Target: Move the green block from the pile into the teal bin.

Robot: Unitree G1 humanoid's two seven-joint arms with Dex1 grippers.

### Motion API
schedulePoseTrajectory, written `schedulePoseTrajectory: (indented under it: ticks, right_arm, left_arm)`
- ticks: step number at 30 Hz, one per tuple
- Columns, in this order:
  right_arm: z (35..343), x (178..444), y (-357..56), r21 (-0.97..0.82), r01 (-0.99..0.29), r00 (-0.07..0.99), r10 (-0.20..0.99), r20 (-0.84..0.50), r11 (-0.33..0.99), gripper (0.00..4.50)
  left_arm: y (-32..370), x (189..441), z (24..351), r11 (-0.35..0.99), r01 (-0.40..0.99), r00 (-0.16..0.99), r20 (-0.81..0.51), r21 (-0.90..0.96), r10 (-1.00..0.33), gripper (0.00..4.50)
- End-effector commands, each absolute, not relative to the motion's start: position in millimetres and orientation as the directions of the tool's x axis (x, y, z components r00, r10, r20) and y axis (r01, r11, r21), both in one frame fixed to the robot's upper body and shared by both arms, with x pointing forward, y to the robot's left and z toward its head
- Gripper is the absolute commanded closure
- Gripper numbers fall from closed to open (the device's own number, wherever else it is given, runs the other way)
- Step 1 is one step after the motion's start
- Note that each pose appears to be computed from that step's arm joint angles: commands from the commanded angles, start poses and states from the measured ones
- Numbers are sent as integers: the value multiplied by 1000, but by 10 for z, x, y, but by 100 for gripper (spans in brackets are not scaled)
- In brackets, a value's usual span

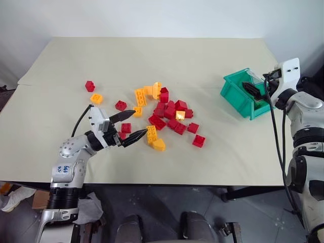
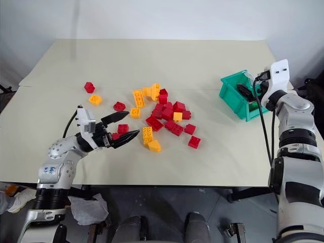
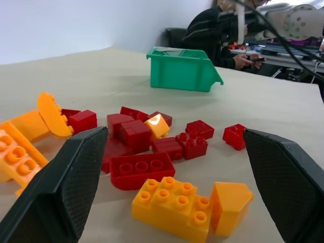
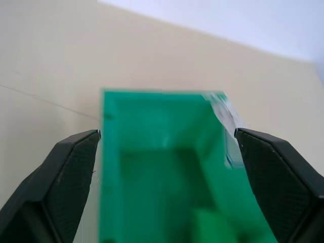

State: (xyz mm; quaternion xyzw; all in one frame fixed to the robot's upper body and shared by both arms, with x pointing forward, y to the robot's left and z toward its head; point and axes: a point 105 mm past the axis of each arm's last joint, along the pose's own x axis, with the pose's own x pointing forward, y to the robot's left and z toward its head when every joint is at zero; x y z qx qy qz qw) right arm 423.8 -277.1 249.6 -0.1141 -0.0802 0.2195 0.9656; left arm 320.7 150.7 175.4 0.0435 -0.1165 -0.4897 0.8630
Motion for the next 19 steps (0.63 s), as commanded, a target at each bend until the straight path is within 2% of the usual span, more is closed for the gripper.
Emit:
schedulePoseTrajectory:
  ticks: [1,3,5,9,12,14,19]
  right_arm:
    - [2687,3785,-2412,-389,-643,650,739,178,660,3]
    - [2464,3514,-2249,-406,-737,555,827,92,540,3]
    - [2221,3295,-2164,-390,-785,516,857,17,481,3]
    - [1880,2919,-2075,-334,-838,471,881,-42,432,3]
    - [1562,2643,-2098,-276,-873,448,885,-129,401,3]
    - [1421,2536,-2166,-265,-879,449,875,-180,396,3]
    - [1336,2492,-2263,-295,-840,514,842,-166,455,3]
  left_arm:
    - [1758,3162,1778,522,807,511,115,277,-852,0]
    - [1906,3144,1738,526,795,531,73,303,-844,0]
    - [2015,3130,1676,537,782,559,26,318,-829,0]
    - [2201,3103,1531,572,737,632,-67,360,-772,0]
    - [2271,3047,1484,589,717,654,-68,372,-753,0]
    - [2287,3040,1486,607,702,670,-57,372,-740,0]
    - [2304,2998,1485,631,685,691,-49,365,-721,0]
